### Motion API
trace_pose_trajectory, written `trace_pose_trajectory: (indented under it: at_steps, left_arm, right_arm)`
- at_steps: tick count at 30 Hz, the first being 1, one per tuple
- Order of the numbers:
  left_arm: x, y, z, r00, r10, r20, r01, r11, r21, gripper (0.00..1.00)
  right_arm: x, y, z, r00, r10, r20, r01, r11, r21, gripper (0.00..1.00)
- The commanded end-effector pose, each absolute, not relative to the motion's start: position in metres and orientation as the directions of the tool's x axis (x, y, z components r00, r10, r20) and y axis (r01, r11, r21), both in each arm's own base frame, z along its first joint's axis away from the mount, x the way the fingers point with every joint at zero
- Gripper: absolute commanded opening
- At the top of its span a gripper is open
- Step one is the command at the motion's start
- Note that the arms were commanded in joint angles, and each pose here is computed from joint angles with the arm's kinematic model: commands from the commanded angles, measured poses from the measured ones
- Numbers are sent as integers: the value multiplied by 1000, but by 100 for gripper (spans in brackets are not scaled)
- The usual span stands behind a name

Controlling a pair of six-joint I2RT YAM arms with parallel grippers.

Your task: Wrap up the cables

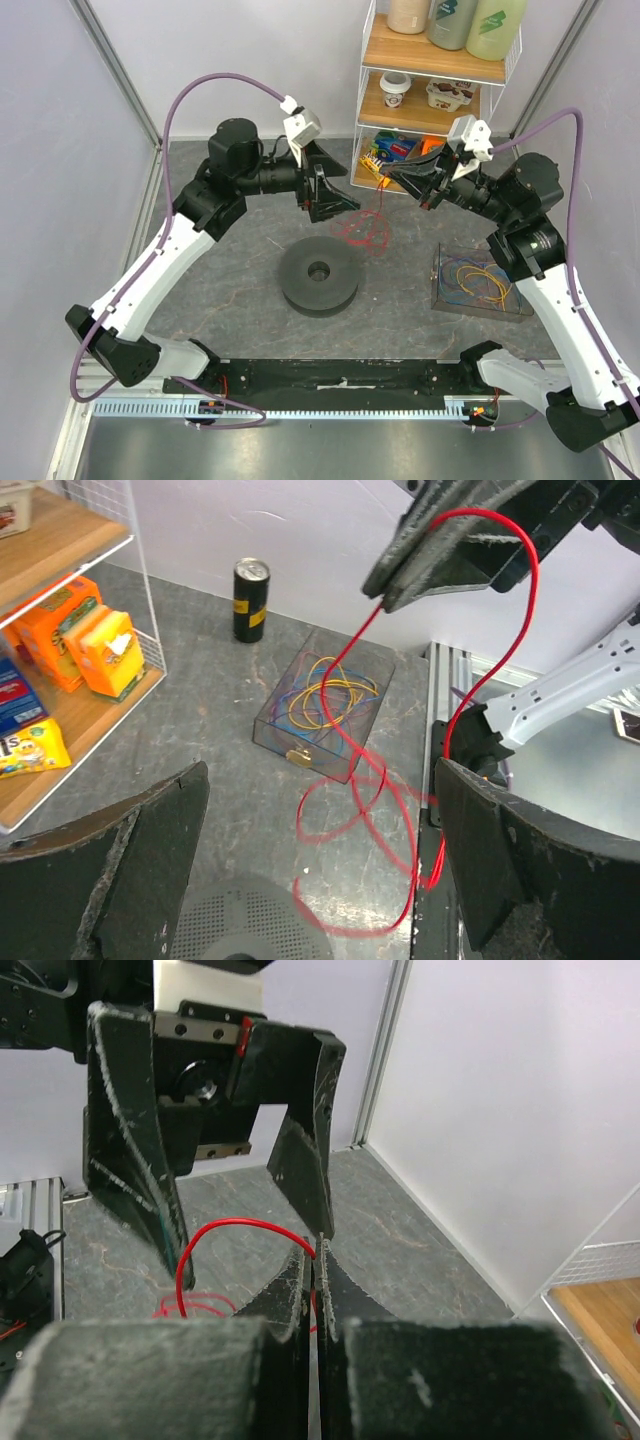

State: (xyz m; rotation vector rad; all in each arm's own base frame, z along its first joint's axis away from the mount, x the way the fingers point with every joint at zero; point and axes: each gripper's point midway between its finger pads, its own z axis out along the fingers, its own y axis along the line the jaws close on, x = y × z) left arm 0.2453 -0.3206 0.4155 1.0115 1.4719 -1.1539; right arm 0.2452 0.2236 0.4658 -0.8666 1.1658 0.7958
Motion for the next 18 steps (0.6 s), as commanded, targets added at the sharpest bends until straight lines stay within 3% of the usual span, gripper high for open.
trace_pose_trajectory:
  at_steps: [1, 10, 18]
  left_arm:
    - [241, -333, 429, -158, 24, -987, 967, 206, -150, 99]
    - [255, -335, 342, -266, 155, -951, 912, 360, -197, 99]
    - [249, -311, 271, -282, 275, -919, 896, 417, -150, 99]
  right_arm:
    - [237, 225, 495, 267, 123, -956, -876, 445, -187, 0]
    - [228, 224, 537, 306, 227, -924, -873, 455, -178, 0]
    - [226, 212, 579, 350, 300, -887, -843, 515, -157, 0]
